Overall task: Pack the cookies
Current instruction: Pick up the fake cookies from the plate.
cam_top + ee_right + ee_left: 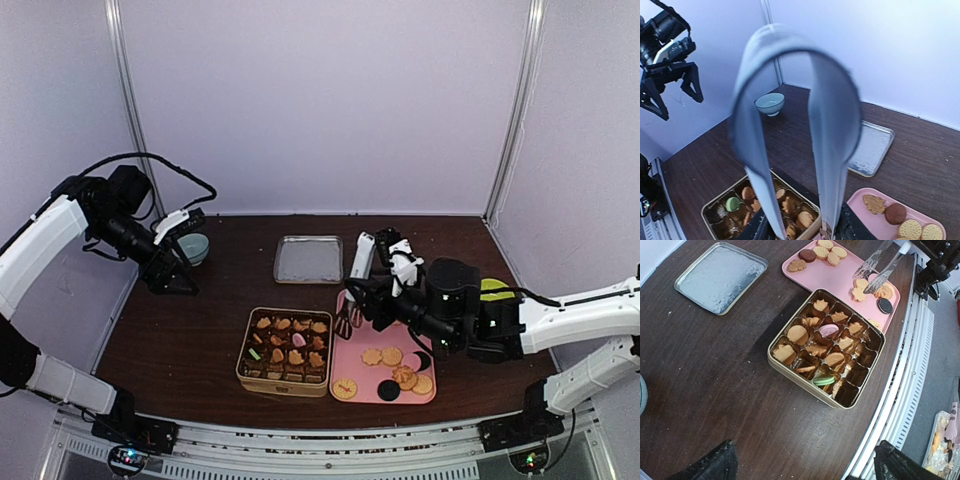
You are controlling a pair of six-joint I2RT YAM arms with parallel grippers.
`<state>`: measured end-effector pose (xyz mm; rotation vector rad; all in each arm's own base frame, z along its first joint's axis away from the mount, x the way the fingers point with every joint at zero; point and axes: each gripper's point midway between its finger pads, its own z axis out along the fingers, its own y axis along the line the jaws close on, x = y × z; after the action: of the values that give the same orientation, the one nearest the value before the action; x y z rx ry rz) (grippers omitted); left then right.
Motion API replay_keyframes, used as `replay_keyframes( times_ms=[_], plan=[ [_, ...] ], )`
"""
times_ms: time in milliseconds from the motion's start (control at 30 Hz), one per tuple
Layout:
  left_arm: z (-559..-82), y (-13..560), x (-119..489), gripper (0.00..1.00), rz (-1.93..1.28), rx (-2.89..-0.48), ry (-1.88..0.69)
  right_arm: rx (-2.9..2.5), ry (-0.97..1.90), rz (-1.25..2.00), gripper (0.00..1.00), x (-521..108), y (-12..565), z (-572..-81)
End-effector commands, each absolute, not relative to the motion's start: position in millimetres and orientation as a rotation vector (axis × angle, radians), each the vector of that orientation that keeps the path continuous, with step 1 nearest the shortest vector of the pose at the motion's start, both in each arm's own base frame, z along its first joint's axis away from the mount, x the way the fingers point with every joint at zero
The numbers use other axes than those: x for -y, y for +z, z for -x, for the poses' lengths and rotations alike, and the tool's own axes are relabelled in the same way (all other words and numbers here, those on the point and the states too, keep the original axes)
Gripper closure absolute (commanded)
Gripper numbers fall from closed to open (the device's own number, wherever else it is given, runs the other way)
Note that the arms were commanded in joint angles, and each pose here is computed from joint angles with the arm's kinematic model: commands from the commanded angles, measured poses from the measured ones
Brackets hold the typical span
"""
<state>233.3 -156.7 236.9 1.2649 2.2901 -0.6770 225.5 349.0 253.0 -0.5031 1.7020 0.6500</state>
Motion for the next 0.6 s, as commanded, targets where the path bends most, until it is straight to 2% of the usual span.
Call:
replay_keyframes(
  times_ms=[0, 567],
  plan=[
    [-240, 250, 159, 0.02, -1.247, -2.253, -0.679, -1.740, 0.595, 0.413, 0.59, -315, 238, -238],
    [-241, 252, 160, 0.02, -1.241, -2.256, -0.693, -1.842, 0.606, 0.357, 0.57, -295, 185, -259]
  ],
)
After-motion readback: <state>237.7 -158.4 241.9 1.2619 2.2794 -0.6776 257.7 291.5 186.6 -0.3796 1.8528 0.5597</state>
